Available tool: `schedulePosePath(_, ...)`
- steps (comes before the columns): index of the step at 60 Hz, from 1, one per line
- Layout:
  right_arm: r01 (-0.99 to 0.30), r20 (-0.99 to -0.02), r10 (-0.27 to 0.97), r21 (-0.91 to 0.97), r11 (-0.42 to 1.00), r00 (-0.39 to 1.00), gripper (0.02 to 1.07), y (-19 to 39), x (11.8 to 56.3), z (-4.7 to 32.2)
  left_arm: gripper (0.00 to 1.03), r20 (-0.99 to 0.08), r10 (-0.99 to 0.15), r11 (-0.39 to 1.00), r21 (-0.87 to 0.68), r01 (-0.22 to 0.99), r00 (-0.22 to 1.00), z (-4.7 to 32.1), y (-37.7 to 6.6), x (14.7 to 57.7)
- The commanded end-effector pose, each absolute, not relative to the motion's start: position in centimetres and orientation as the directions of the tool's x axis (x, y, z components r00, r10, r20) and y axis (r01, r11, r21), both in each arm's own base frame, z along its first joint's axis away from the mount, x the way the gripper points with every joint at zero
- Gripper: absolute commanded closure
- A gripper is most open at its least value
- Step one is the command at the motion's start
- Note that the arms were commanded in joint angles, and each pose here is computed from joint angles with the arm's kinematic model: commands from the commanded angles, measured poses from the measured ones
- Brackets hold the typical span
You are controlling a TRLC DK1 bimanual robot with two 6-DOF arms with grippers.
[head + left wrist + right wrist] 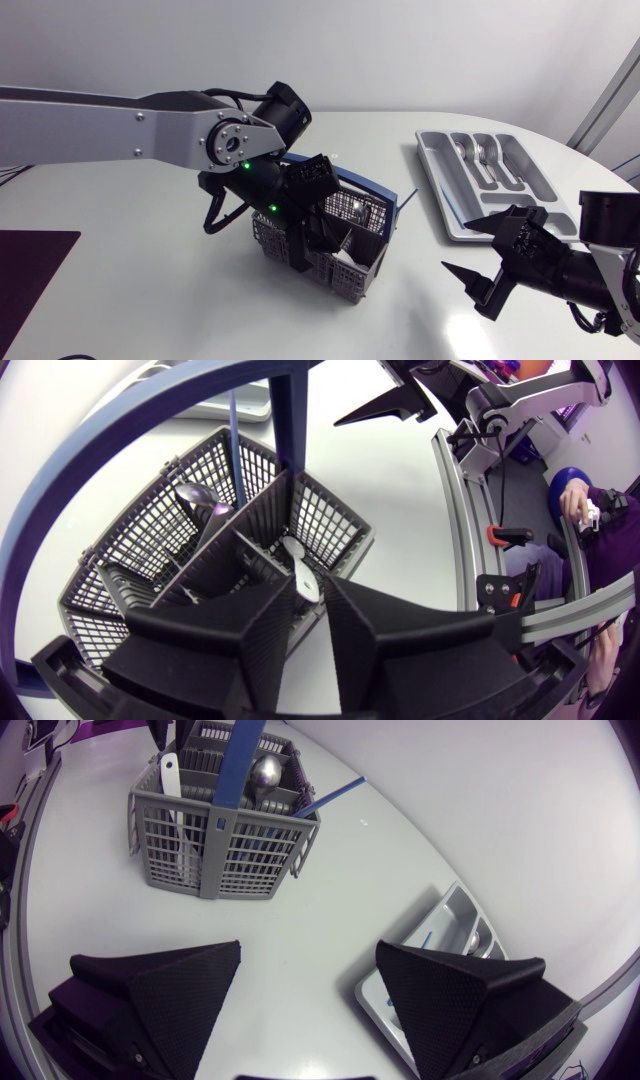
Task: Unload the cutlery basket into the drawer organizer.
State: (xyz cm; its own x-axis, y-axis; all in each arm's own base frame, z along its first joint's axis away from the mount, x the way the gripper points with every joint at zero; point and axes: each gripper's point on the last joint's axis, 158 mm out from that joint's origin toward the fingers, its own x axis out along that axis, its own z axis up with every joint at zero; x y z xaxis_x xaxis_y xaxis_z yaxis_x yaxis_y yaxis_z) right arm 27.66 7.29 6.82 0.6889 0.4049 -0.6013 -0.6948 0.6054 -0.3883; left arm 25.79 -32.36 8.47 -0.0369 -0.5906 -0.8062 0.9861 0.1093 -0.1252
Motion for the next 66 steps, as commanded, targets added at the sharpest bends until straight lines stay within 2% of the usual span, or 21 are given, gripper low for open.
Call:
schedulePosePath(1,-0.702,-0.612,0.403,-0.386,0.599,0.68,0.1,7.3,27.1,5.9,0.79,-0.815,-0.578,0.085,-0.125,0.988,-0.054,8.1,-32.1,25.4)
schedulePosePath(13,-0.699,-0.608,0.403,-0.39,0.599,0.684,0.1,7.3,26.9,5.9,0.79,-0.827,-0.561,0.122,-0.111,0.986,-0.024,8.2,-31.6,26.3)
schedulePosePath(30,-0.697,-0.607,0.401,-0.39,0.601,0.686,0.09,7.2,26.6,5.7,0.78,-0.864,-0.499,0.379,-0.14,0.915,0.074,9.4,-30.7,27.9)
schedulePosePath(44,-0.694,-0.604,0.4,-0.392,0.604,0.689,0.09,7.2,26.4,5.8,0.78,-0.872,-0.486,0.502,-0.232,0.833,0.05,10.6,-30.6,27.3)
schedulePosePath(66,-0.683,-0.595,0.393,-0.405,0.608,0.701,0.09,7.1,26.1,6.1,0.78,-0.875,-0.475,0.539,-0.372,0.756,-0.092,9.3,-32.2,25.0)
